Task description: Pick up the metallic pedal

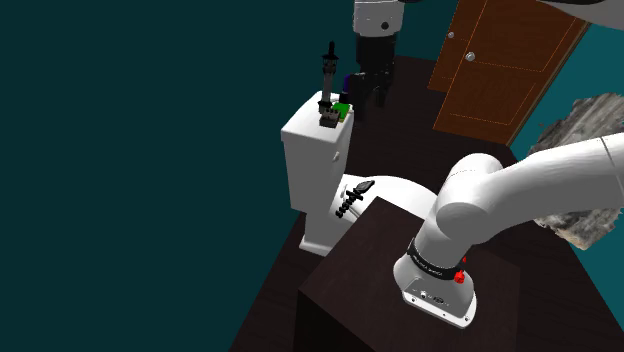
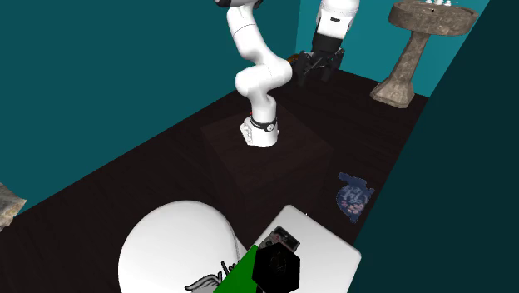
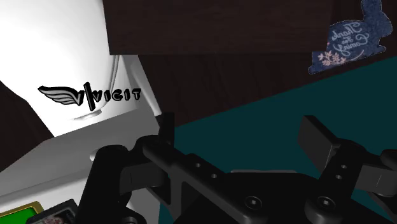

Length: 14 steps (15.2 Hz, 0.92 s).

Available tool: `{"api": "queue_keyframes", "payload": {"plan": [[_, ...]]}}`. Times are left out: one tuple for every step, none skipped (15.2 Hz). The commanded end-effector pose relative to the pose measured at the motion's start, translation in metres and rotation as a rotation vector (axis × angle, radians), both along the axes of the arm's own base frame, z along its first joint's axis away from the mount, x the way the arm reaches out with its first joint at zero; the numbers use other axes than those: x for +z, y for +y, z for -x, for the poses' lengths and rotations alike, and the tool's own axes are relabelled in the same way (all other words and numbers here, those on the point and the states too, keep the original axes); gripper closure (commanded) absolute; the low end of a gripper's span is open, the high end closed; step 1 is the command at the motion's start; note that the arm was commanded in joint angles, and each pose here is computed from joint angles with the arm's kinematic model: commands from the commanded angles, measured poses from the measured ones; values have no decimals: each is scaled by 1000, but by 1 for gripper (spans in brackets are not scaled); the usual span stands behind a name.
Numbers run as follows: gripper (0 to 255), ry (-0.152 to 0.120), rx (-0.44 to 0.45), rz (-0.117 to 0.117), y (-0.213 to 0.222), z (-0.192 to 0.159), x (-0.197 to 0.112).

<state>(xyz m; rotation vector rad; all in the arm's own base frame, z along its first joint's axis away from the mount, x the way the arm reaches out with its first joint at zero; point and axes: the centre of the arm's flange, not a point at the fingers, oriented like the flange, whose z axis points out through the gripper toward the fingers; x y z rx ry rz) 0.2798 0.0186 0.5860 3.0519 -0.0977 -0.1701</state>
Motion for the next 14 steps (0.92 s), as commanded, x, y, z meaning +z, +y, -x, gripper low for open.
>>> {"api": "queue_keyframes", "payload": {"plan": [[0,0,0,0,0,0,0],[0,-12,-19,14,-3,-8,-8],[0,-23,-38,28,-5,-16,-15],[0,-35,-58,42,-9,-25,-23],[0,-47,-77,56,-12,-33,-30],[0,-58,-96,70,-16,-41,-37],[0,-70,-115,84,-19,-50,-44],[0,-81,-134,98,-24,-58,-51],[0,-93,-153,112,-28,-66,-58],[0,-105,-173,126,-33,-75,-64],[0,-116,-192,140,-38,-83,-71],[0,-128,-211,154,-43,-91,-77],[0,-140,-230,168,-48,-100,-83],[0,-151,-249,182,-54,-108,-89]]}}
